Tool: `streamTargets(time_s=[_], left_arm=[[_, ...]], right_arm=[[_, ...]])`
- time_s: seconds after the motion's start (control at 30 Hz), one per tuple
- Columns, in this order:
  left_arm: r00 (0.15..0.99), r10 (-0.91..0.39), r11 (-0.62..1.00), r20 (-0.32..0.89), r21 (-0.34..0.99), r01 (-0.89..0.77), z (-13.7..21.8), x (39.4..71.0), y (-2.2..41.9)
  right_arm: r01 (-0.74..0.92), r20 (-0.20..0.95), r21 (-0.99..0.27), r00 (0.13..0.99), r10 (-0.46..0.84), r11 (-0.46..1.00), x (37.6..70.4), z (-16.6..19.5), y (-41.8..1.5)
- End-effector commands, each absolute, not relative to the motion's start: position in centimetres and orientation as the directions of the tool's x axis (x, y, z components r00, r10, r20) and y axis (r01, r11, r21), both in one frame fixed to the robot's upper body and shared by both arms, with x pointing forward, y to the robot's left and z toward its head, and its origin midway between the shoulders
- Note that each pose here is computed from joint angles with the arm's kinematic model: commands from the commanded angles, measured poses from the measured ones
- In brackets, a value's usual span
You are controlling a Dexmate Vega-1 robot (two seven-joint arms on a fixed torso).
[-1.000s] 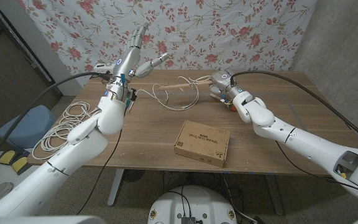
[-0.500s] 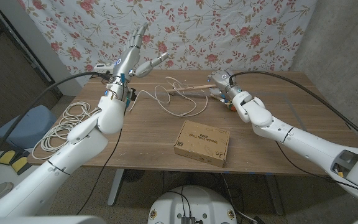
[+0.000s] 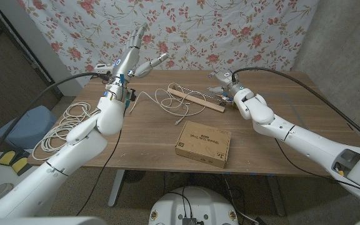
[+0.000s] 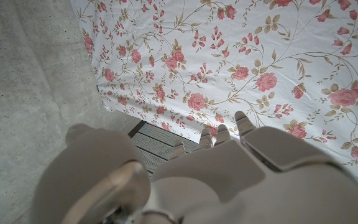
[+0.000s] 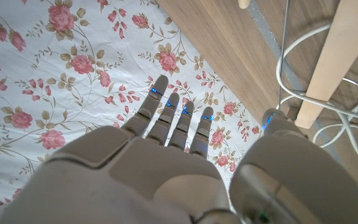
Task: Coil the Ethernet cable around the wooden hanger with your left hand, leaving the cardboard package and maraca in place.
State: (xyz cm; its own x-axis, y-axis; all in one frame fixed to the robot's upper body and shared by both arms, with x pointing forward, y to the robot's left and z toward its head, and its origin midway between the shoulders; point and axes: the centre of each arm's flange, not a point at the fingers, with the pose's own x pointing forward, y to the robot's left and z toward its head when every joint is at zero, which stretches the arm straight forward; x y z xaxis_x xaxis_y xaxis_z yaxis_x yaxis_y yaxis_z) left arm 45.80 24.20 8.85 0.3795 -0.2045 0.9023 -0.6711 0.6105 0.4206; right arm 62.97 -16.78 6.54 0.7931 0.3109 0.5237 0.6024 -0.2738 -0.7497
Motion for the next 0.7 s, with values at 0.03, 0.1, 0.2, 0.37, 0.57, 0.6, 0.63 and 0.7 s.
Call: streamTargets(time_s=[0.03, 0.1, 0.2, 0.37, 0.57, 0.6, 0.63, 0.7], left_arm=[[0.411, -0.196, 0.612, 0.89, 0.439, -0.658, 8.6, 45.8, 25.0], [0.418, -0.191, 0.624, 0.888, 0.439, -0.646, 8.4, 46.0, 25.1], [0.428, -0.182, 0.63, 0.885, 0.439, -0.641, 8.2, 46.1, 25.3], [0.453, -0.164, 0.653, 0.876, 0.44, -0.616, 7.8, 46.3, 25.9], [0.489, -0.135, 0.701, 0.862, 0.432, -0.568, 6.8, 47.3, 26.3], [0.496, -0.132, 0.705, 0.858, 0.433, -0.562, 6.6, 47.5, 26.3], [0.505, -0.13, 0.711, 0.854, 0.435, -0.553, 6.4, 47.7, 26.4], [0.526, -0.123, 0.722, 0.842, 0.439, -0.535, 5.9, 48.3, 26.5]], right_arm=[[0.524, 0.509, -0.851, 0.8, 0.317, 0.045, 62.5, 8.0, -17.8], [0.507, 0.519, -0.852, 0.792, 0.321, 0.127, 62.5, 8.2, -18.1], [0.469, 0.537, -0.842, 0.779, 0.324, 0.266, 62.4, 8.4, -18.8], [0.397, 0.582, -0.78, 0.745, 0.327, 0.484, 62.4, 9.0, -19.9], [0.258, 0.627, -0.652, 0.712, 0.316, 0.713, 63.1, 9.4, -21.4], [0.223, 0.631, -0.621, 0.711, 0.31, 0.752, 63.3, 9.4, -21.6], [0.2, 0.642, -0.588, 0.705, 0.302, 0.784, 63.4, 9.3, -21.7], [0.171, 0.66, -0.541, 0.693, 0.29, 0.823, 63.5, 9.1, -21.8]])
